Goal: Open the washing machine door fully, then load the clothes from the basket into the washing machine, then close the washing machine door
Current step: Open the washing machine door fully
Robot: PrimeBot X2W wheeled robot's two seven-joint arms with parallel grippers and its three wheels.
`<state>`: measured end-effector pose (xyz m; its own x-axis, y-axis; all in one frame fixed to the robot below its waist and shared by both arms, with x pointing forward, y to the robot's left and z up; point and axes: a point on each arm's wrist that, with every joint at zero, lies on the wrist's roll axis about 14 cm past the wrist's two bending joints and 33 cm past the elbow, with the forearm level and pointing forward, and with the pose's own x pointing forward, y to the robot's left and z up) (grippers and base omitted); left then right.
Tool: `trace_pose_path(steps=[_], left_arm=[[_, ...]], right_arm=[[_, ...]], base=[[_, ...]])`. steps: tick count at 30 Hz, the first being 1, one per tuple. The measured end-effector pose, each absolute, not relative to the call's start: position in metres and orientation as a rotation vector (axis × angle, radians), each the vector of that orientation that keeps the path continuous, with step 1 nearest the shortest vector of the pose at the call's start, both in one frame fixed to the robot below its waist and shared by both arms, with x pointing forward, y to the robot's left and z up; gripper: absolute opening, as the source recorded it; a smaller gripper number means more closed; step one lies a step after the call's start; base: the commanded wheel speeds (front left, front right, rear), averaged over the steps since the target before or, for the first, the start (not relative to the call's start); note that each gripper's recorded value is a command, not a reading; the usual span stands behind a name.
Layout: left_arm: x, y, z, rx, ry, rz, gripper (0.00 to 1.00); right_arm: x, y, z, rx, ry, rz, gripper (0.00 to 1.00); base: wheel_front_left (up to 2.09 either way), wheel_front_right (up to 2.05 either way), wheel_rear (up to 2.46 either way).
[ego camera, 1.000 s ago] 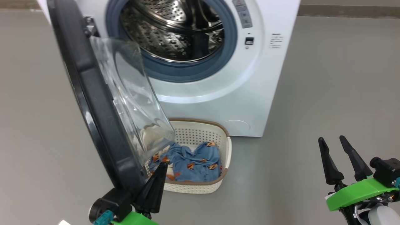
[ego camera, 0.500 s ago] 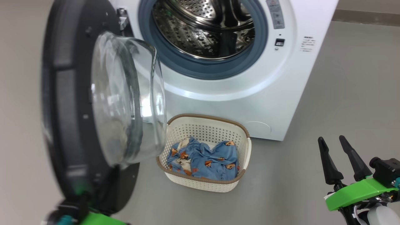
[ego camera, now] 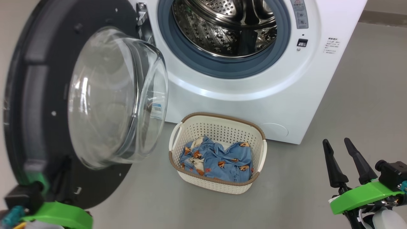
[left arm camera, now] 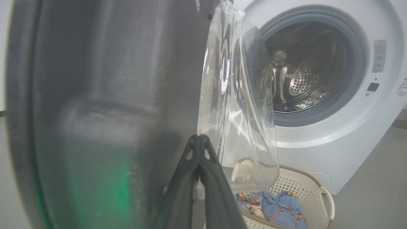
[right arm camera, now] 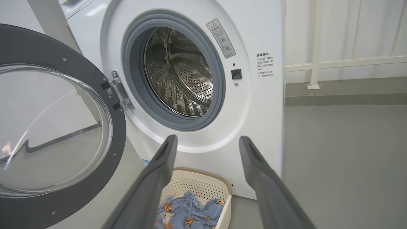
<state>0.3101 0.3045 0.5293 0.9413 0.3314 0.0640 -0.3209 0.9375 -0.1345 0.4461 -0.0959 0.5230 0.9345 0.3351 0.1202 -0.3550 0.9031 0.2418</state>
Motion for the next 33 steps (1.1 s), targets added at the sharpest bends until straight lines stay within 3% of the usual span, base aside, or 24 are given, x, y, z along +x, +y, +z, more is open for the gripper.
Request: trace_pose_path(steps=[33], left_arm=[[0.330, 0.430, 0.512, 0.061, 0.172, 0.510, 0.00]], right_arm=[[0.473, -0.072, 0.501, 0.296, -0.030, 0.397, 1.00]], base=[[0.00, 0.00, 0.00]])
